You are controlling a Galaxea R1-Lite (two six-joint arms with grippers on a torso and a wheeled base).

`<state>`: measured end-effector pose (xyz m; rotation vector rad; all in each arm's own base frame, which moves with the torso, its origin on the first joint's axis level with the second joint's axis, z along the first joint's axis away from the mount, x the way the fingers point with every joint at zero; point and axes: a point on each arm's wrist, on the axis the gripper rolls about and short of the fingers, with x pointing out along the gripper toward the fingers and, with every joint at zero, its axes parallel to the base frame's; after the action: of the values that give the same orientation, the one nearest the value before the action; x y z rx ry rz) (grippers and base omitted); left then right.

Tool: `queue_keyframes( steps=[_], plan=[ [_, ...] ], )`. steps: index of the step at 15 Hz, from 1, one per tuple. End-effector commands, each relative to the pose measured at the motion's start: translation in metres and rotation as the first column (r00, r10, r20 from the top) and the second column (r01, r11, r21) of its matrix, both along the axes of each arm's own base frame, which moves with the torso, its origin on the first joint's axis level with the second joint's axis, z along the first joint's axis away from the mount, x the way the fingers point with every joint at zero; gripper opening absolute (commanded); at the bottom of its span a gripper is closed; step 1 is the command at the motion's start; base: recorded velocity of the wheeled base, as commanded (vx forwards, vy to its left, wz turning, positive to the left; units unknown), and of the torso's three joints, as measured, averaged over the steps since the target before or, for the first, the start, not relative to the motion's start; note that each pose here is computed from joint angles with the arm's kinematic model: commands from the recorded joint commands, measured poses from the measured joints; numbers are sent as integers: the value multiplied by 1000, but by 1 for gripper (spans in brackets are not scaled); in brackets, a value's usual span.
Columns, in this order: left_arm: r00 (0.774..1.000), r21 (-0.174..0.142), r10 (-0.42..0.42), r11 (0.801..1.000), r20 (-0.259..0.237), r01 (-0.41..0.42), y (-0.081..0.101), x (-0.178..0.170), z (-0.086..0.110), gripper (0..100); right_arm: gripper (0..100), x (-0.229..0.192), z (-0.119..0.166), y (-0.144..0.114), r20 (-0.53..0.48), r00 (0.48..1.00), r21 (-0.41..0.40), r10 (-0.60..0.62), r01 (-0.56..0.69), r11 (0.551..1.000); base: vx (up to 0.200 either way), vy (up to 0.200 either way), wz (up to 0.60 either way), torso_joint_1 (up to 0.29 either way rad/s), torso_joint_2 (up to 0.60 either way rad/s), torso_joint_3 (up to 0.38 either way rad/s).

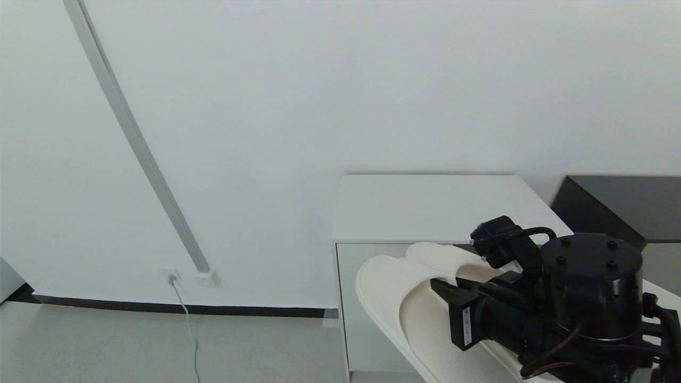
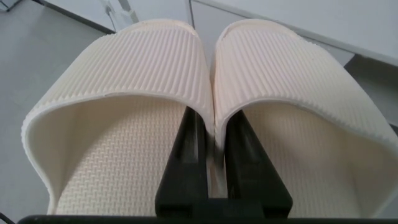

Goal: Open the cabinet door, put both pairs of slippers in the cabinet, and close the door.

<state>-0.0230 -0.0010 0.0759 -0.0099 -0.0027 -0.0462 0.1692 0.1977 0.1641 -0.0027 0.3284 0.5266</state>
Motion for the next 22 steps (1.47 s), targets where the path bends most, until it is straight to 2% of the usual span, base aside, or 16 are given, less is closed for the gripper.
queue_keyframes(
  steps=[1, 13, 22],
  plan=[
    [1000, -1, 0, 1000, -1, 0, 0, 0, 0, 0, 0, 1, -1, 1, -2, 1000, -6, 0, 0, 1000, 0, 0, 0, 0, 0, 0],
    [1000, 1, 0, 1000, -1, 0, 0, 0, 0, 0, 0, 1, -1, 1, 2, 1000, -5, -14, 14, 1000, 0, 0, 0, 0, 0, 0],
    [1000, 1, 0, 1000, -1, 0, 0, 0, 0, 0, 0, 1, -1, -1, 7, 1000, -2, -18, 18, 1000, 0, -200, 0, 3, 3, 3]
  ],
)
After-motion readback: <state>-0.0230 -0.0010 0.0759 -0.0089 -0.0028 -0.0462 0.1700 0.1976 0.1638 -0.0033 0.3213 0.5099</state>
